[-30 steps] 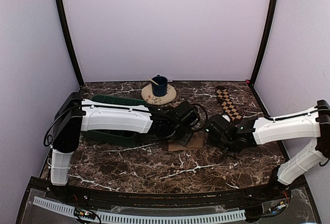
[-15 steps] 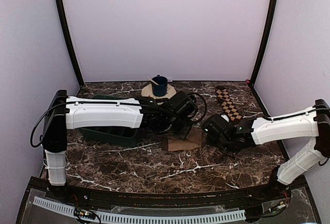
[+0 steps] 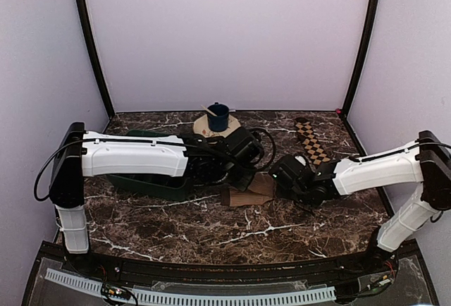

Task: Roll the socks
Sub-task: Adjust the sock at the center of the board, then rotate the sock at the center of the board, then pick up the sock from the center of the board.

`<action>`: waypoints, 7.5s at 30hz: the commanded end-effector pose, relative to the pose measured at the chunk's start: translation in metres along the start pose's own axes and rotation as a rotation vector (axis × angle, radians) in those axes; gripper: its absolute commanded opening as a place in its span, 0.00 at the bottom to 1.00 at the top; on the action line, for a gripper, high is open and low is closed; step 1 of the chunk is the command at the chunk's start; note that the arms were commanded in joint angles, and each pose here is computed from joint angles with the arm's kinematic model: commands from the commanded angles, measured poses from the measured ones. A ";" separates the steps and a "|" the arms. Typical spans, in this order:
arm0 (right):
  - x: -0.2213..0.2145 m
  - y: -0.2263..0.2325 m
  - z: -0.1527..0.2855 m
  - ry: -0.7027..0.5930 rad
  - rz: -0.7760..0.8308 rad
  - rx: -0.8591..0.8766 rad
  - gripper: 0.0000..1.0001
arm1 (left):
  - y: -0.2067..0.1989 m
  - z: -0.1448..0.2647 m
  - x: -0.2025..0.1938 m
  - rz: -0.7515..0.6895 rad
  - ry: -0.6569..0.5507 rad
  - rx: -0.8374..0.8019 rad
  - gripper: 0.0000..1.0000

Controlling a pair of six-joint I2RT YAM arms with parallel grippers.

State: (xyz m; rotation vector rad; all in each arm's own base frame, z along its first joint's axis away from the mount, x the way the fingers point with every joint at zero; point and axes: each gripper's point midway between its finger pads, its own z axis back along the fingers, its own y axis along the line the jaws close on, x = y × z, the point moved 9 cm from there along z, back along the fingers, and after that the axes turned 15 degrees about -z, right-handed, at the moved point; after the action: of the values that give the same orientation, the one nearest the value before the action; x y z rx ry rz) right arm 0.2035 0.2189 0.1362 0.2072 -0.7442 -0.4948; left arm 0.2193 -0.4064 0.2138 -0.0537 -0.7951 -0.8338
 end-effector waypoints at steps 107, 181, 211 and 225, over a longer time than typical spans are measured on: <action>-0.043 0.051 -0.057 0.116 0.249 -0.127 0.41 | 0.020 -0.030 -0.099 0.050 0.144 0.103 0.00; -0.115 0.028 -0.001 0.228 0.364 -0.141 0.41 | 0.055 -0.107 -0.087 -0.033 0.040 -0.048 0.17; -0.113 0.036 0.060 0.106 0.620 -0.018 0.66 | 0.055 -0.097 -0.029 -0.088 -0.108 -0.158 0.44; -0.104 0.031 0.080 0.169 1.131 0.182 0.65 | 0.079 -0.017 -0.057 0.101 -0.231 -0.138 0.51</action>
State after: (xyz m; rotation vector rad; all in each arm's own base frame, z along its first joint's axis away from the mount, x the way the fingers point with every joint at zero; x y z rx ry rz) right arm 0.1007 0.2943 0.1463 -0.0171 -0.6656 0.4175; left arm 0.2720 -0.3399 0.1733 -0.2635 -0.9081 -0.8812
